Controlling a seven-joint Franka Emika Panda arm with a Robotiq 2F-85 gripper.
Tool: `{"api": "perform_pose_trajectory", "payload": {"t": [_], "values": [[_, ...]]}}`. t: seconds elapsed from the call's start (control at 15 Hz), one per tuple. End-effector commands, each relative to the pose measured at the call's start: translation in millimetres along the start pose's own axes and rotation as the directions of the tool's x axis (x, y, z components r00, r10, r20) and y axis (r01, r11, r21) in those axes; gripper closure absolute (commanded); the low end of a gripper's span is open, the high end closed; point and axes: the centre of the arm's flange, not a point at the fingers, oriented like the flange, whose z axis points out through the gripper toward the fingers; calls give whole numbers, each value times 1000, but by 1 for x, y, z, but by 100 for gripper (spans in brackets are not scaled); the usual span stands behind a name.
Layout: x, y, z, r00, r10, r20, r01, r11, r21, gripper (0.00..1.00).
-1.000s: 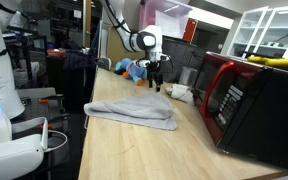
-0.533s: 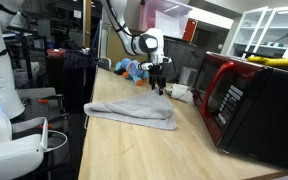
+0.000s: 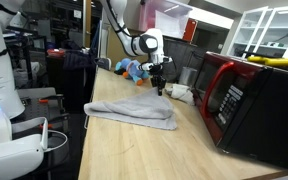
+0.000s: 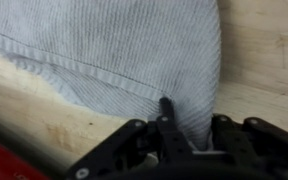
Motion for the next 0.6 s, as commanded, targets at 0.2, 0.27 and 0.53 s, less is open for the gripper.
{"api": "perform_pose_trajectory", "payload": {"t": [0.2,0.27,0.53], "values": [[-15,-18,-29,988,116,-103,-116,993,7,100],[-16,-25,-34,983,139,-118,-138,990,17,99],[-20,-57,-61,972,191,-138,-182,981,74,99]]}}
